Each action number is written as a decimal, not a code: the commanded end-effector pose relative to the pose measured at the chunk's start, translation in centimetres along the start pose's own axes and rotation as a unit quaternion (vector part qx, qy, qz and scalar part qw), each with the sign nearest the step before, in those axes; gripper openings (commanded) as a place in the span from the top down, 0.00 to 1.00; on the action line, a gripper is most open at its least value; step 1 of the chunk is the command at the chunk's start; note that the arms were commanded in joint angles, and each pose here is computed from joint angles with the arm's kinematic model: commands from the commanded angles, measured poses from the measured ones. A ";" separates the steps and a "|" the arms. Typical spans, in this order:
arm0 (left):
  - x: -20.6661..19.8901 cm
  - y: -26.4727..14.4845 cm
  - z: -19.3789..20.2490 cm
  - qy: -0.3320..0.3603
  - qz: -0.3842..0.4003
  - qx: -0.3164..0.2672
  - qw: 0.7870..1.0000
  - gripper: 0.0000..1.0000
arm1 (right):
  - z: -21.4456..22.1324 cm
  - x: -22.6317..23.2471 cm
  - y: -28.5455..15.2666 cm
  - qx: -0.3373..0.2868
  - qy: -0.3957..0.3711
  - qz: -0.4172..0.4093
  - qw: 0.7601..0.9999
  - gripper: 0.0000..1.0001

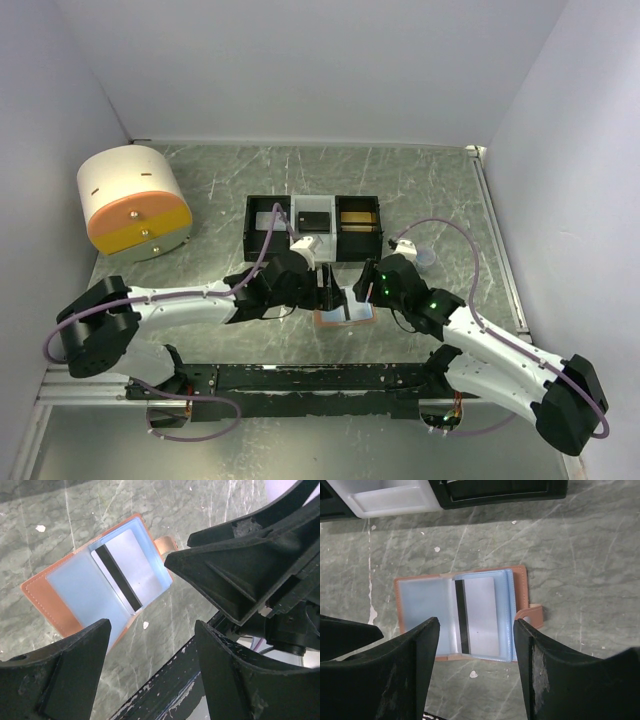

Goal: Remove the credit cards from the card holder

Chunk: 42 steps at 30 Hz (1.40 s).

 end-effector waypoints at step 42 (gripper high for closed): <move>2.7 3.9 3.2 -0.069 -0.032 0.006 0.997 0.31 | 0.7 2.1 1.4 0.081 -0.024 -0.057 0.995 0.56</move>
Point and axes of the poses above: each gripper's point midway between its finger pads, its own y axis out along the fingers, its own x axis along the line the jaws close on, z = x × y, the point moved 6 cm from there along -y, back along the fingers, and after that the axes turned 6 degrees about y, right-handed, at the moved point
